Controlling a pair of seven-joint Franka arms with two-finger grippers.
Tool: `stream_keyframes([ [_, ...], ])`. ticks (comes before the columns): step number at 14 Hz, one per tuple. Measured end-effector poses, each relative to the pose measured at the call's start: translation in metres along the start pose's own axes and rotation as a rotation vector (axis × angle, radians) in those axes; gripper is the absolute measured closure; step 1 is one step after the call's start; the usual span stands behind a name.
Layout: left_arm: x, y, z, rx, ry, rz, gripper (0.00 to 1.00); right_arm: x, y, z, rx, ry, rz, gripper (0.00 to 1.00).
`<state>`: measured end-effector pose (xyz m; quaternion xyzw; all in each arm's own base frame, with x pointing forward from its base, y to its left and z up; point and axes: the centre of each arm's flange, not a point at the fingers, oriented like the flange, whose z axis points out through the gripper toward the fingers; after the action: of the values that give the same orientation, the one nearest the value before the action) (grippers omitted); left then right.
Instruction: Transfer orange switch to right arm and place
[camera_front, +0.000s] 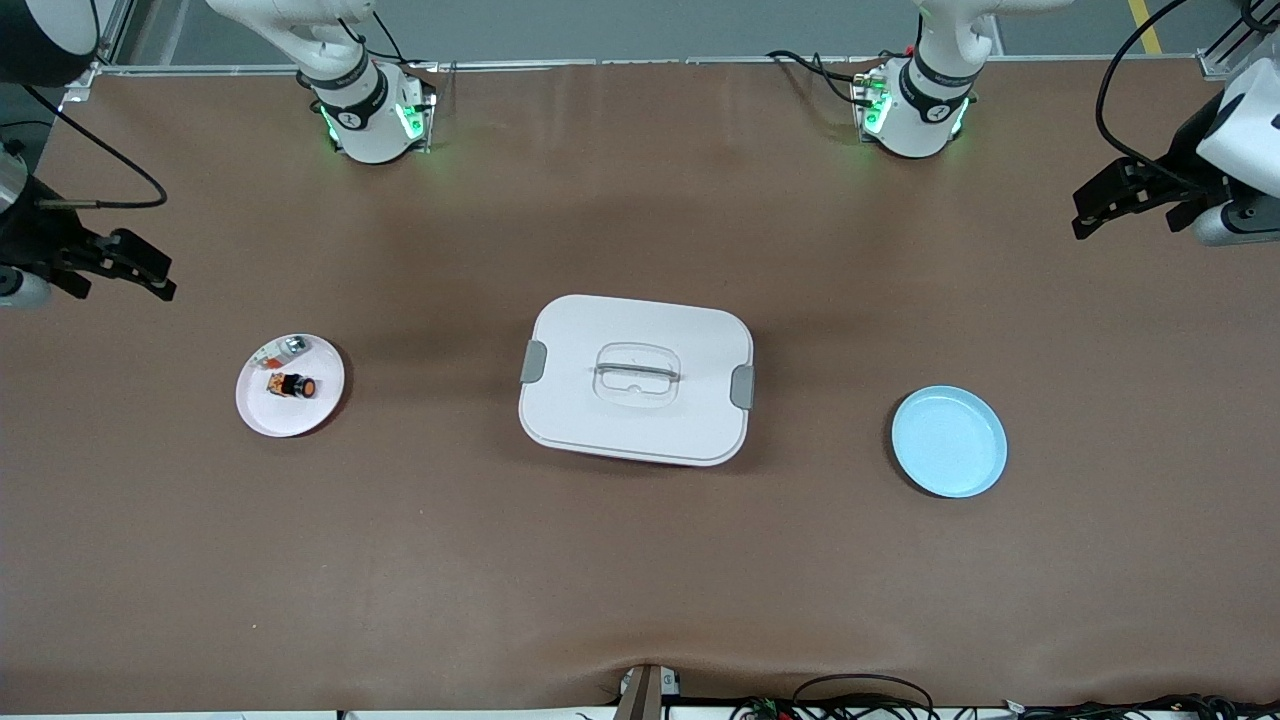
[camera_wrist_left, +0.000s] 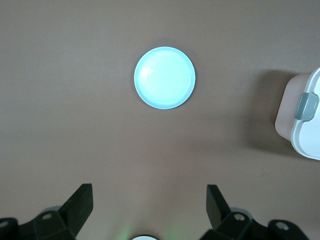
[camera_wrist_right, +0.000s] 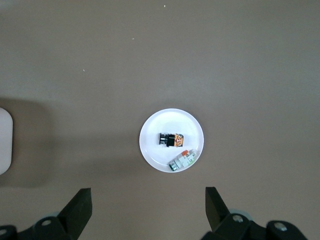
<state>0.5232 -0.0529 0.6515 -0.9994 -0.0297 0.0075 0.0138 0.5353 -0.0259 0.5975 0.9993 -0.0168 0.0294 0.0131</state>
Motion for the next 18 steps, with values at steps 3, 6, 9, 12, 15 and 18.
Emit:
stream_keyframes([
  [3, 0.000, 0.000, 0.000, 0.000, 0.000, 0.000, 0.00, -0.007, 0.001, -0.026, 0.000, -0.024, 0.011, 0.00],
  [6, 0.000, 0.000, 0.000, 0.000, 0.000, 0.000, 0.00, -0.011, 0.001, -0.044, -0.001, -0.037, 0.043, 0.00],
  [9, 0.000, 0.000, 0.000, 0.000, 0.000, 0.000, 0.00, -0.013, 0.003, -0.048, -0.001, -0.047, 0.049, 0.00],
  [12, 0.000, 0.000, 0.000, 0.000, 0.000, -0.001, 0.00, -0.013, 0.005, -0.059, 0.000, -0.030, 0.052, 0.00],
  [15, 0.000, 0.000, 0.000, 0.000, 0.000, -0.002, 0.00, -0.013, 0.006, -0.066, 0.000, -0.017, 0.053, 0.00],
  [18, 0.000, 0.000, -0.001, 0.000, 0.002, -0.002, 0.00, -0.013, 0.006, -0.065, 0.000, -0.020, 0.053, 0.00],
])
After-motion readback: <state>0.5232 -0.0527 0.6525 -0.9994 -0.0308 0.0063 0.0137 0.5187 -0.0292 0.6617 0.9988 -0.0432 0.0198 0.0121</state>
